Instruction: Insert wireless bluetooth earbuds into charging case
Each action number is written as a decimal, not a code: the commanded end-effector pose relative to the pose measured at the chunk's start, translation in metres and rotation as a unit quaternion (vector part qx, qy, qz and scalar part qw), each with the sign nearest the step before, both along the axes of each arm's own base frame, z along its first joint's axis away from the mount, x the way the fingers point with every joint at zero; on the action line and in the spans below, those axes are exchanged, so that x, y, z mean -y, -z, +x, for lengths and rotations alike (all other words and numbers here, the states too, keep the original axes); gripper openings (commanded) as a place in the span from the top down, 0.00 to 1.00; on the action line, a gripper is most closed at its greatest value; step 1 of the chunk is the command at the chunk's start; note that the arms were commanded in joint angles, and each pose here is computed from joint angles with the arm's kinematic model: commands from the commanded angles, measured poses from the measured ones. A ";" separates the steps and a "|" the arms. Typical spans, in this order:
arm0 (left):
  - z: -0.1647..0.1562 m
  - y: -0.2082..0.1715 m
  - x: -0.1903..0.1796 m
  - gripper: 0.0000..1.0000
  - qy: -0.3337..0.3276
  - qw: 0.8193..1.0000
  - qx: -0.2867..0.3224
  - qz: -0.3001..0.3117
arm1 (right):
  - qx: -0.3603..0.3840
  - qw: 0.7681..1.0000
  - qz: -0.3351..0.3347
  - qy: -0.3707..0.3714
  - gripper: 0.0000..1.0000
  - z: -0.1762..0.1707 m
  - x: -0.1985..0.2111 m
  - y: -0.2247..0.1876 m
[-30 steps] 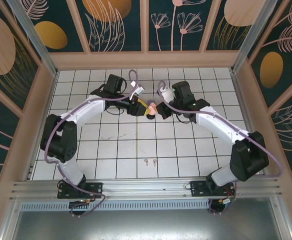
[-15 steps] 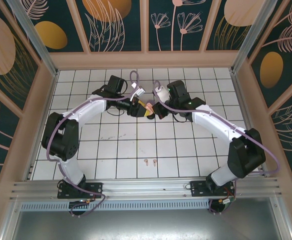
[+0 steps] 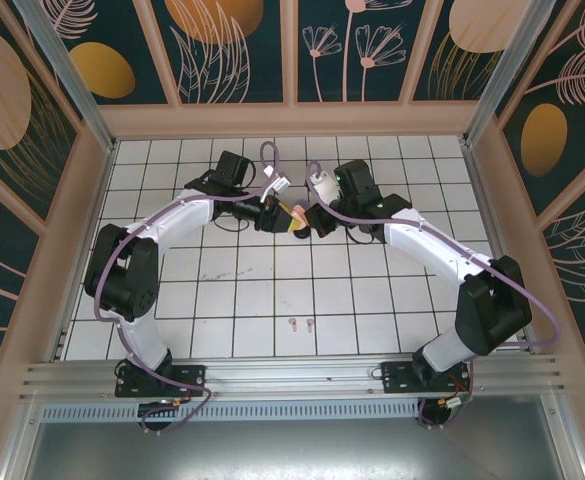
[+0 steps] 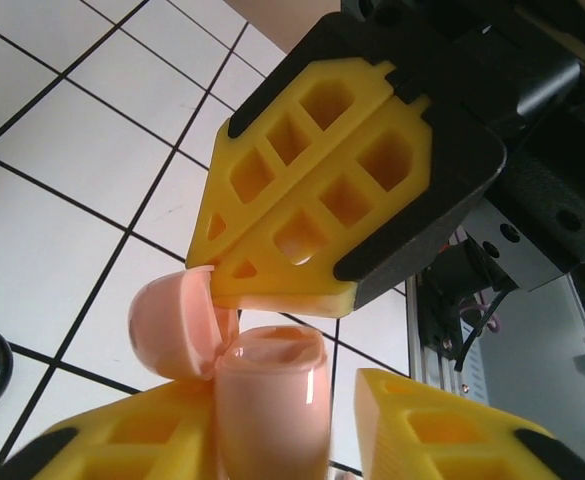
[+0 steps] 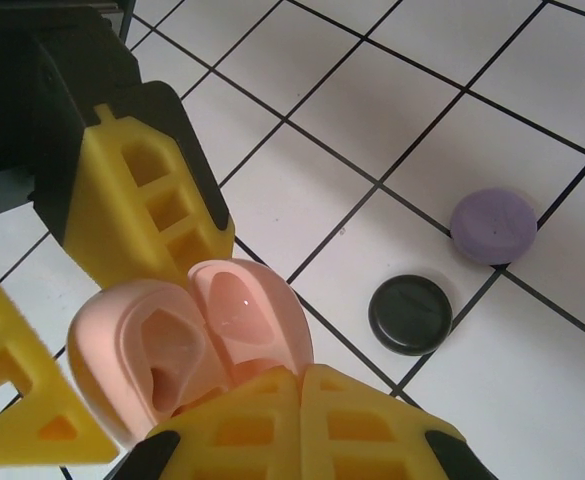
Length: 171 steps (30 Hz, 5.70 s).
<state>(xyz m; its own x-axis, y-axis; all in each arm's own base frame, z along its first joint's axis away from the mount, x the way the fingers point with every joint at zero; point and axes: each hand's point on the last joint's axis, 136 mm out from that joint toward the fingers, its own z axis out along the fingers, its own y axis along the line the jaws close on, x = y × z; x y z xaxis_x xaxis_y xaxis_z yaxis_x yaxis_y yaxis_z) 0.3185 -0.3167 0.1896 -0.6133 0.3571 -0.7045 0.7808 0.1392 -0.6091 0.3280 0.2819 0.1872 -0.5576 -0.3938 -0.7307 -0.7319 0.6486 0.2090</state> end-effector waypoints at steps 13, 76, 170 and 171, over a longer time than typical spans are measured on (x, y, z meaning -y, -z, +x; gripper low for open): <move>0.001 -0.014 0.007 0.99 0.000 0.998 0.014 -0.058 | 0.018 0.999 0.028 0.040 0.72 0.015 0.003 -0.032; 0.027 -0.100 -0.148 1.00 -0.516 0.803 0.246 -0.166 | -0.220 0.926 -0.216 0.215 0.55 -0.185 -0.031 0.154; 0.024 -0.107 -0.151 1.00 -0.517 0.799 0.252 -0.174 | -0.247 0.906 -0.250 0.234 0.82 -0.210 -0.019 0.180; 0.023 -0.108 -0.150 1.00 -0.516 0.800 0.252 -0.175 | -0.245 0.908 -0.248 0.235 0.82 -0.209 -0.020 0.178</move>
